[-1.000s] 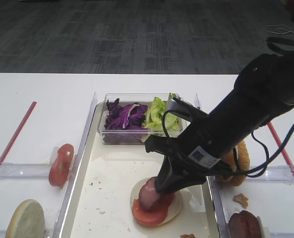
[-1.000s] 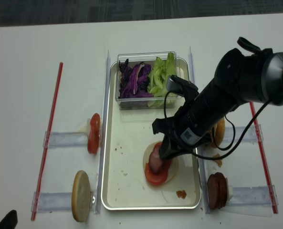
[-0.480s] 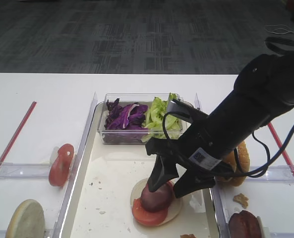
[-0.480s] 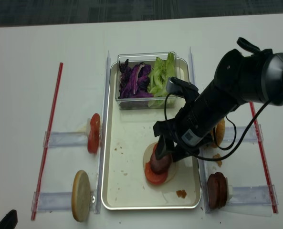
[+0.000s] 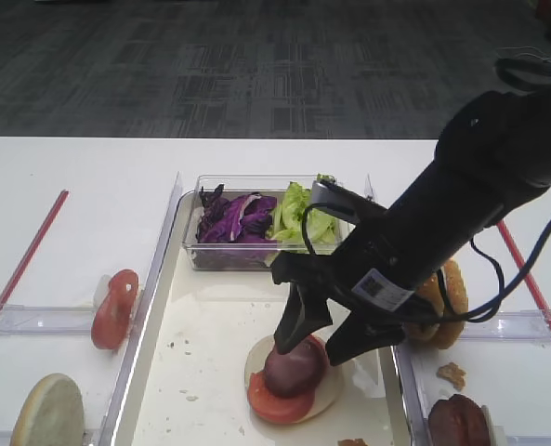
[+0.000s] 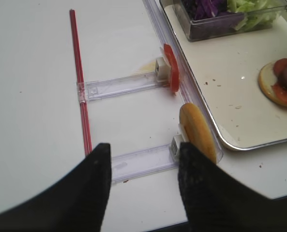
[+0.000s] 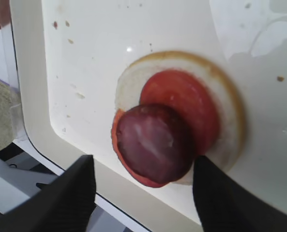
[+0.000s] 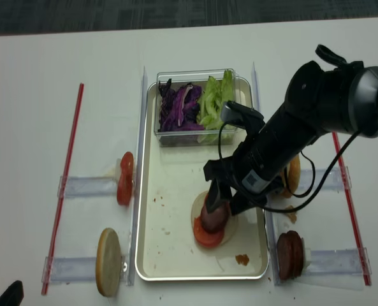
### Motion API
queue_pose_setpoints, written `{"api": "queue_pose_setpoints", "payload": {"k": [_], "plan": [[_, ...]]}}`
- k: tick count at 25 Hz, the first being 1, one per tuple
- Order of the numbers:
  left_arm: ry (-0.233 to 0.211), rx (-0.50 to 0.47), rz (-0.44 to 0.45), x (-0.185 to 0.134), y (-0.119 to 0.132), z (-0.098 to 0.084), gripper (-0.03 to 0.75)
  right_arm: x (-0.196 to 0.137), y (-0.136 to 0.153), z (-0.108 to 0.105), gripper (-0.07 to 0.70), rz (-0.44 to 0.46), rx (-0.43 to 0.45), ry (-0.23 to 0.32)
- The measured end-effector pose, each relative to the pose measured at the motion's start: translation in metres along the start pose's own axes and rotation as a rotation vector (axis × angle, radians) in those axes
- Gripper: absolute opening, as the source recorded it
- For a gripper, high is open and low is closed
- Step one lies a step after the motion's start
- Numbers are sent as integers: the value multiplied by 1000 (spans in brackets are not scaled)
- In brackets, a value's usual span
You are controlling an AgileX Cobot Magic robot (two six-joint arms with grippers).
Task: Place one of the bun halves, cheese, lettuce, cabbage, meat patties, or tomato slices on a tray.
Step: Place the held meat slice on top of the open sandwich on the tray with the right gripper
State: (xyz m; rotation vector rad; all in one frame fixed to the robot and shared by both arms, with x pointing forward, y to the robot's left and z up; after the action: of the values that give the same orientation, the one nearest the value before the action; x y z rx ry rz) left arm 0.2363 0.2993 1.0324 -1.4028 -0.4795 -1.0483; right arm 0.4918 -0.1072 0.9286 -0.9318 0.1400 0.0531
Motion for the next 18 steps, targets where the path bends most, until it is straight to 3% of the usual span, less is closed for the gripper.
{"api": "queue_pose_setpoints", "payload": {"k": [18], "plan": [[0,0,0,0,0,0,306,11,-26,20,458,52,-121,-11]]}}
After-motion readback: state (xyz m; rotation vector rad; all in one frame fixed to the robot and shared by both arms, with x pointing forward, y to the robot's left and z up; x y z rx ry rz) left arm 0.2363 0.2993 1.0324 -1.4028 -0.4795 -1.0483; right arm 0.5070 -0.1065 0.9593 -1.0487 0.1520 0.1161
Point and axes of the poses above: a point on each arm's last joint axis where the gripper is mounted, y pointing out along that axis toward the gripper, z along the wrist's bending axis when the last joint is at zero, x = y × z, the point moved 1 cm from there along y, pointing out along that axis toward the gripper, and after that the axes turned 13 degrees about y, right-handed, at the moved point
